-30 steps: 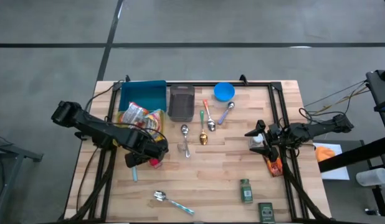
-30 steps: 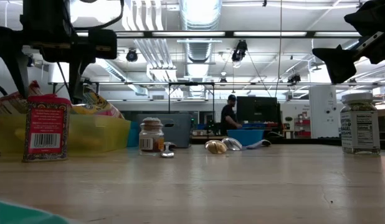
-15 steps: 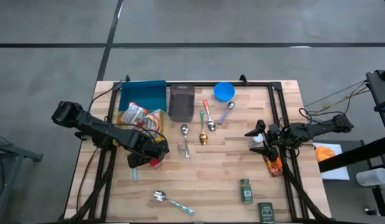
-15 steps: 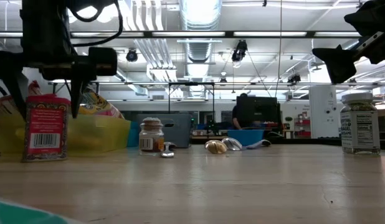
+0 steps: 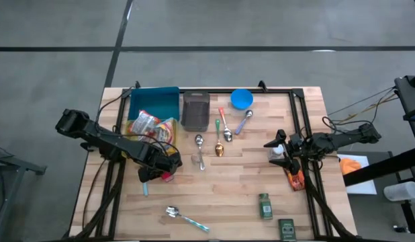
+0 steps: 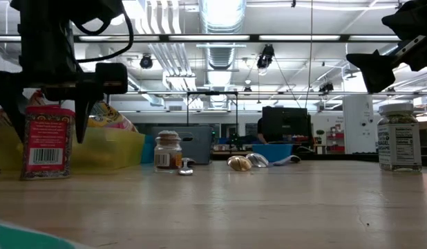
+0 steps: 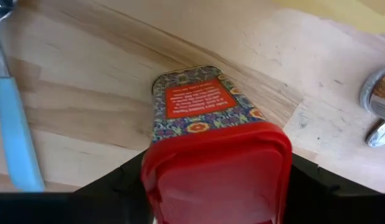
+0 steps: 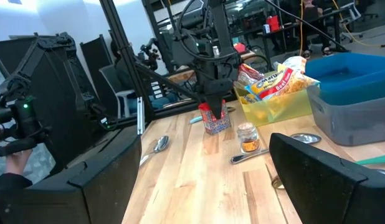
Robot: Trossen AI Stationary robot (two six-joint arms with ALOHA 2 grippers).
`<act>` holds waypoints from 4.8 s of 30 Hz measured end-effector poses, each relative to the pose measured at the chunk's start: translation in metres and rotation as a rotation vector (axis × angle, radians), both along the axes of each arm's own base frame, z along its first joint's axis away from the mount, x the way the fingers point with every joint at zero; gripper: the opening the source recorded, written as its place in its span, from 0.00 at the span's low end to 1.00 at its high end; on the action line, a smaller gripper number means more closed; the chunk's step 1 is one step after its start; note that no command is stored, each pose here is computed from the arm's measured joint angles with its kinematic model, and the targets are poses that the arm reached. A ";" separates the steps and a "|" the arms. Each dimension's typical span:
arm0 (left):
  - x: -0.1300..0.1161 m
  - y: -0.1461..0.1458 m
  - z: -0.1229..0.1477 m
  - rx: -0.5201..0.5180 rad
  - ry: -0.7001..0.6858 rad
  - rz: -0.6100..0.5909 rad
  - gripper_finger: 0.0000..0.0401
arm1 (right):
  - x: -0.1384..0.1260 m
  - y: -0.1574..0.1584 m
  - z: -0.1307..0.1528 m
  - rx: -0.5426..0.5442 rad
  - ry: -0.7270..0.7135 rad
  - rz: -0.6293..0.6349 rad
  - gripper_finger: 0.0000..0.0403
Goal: Pick & Place Food Item
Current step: Put the red seasoning can into the black bin
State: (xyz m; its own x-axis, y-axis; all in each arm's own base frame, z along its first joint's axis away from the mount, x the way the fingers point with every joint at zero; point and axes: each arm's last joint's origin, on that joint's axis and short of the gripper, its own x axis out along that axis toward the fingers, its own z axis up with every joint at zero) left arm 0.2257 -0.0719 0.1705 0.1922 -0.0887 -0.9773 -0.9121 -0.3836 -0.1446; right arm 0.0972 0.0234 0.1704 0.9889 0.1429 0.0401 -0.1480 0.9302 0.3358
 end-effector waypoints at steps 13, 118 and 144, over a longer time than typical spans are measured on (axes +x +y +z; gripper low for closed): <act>0.001 0.000 0.000 -0.003 -0.013 -0.018 0.50 | 0.000 0.000 0.000 0.000 0.001 0.000 0.87; 0.090 0.304 0.081 0.296 -0.026 -0.499 0.52 | 0.000 0.000 0.000 0.000 0.001 0.000 0.87; 0.093 0.333 0.029 0.216 0.041 -0.485 0.54 | 0.000 0.000 0.000 0.000 0.001 0.000 0.87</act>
